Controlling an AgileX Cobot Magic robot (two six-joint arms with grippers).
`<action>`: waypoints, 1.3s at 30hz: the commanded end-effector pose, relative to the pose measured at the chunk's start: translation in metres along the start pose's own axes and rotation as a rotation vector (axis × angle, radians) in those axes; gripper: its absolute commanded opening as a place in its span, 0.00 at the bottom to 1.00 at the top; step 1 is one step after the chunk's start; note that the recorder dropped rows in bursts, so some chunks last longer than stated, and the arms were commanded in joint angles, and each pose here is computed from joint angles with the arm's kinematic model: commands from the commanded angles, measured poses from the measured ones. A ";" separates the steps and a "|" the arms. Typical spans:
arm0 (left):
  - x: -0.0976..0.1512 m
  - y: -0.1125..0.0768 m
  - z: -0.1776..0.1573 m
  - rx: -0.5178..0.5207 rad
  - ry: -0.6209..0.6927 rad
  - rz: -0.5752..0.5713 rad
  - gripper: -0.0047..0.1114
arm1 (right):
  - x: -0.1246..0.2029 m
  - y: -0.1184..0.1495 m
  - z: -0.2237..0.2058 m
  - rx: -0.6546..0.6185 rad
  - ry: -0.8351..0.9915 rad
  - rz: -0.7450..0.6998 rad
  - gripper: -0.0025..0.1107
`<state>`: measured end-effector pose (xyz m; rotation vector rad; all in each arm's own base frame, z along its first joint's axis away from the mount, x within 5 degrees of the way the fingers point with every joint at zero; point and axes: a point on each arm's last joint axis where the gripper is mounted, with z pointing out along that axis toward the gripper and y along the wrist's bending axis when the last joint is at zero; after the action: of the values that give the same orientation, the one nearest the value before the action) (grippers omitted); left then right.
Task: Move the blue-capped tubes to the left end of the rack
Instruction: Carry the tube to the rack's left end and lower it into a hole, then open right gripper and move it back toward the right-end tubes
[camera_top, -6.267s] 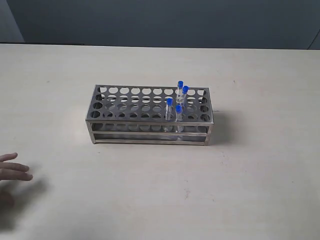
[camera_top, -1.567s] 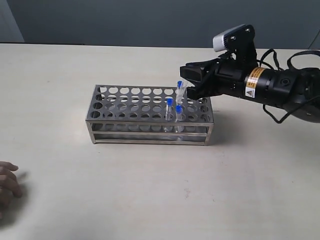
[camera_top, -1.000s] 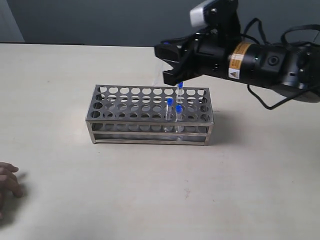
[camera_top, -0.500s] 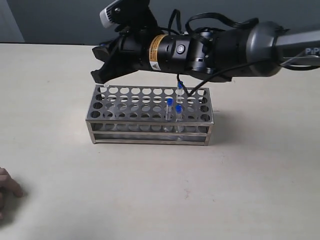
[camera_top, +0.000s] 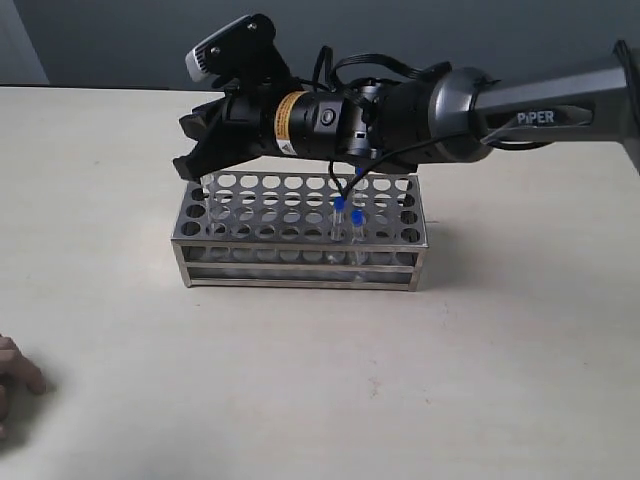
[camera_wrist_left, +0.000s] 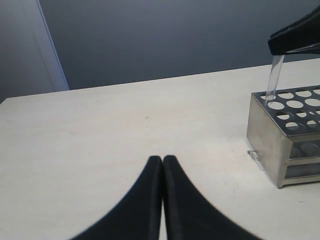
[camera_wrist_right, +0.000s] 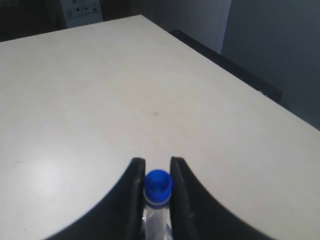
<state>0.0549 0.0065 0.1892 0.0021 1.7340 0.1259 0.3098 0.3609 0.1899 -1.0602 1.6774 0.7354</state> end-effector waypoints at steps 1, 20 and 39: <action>-0.002 0.000 0.000 0.006 -0.008 -0.005 0.05 | 0.001 -0.001 0.009 -0.005 -0.011 -0.006 0.02; -0.002 0.000 0.000 0.006 -0.008 -0.005 0.05 | 0.034 0.001 0.024 -0.042 0.082 0.073 0.40; -0.002 0.000 0.000 0.006 -0.008 -0.005 0.05 | -0.046 -0.055 -0.097 0.295 0.018 0.071 0.43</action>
<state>0.0549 0.0065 0.1892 0.0021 1.7340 0.1259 0.3261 0.2940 0.2625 -0.8518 1.7746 0.4905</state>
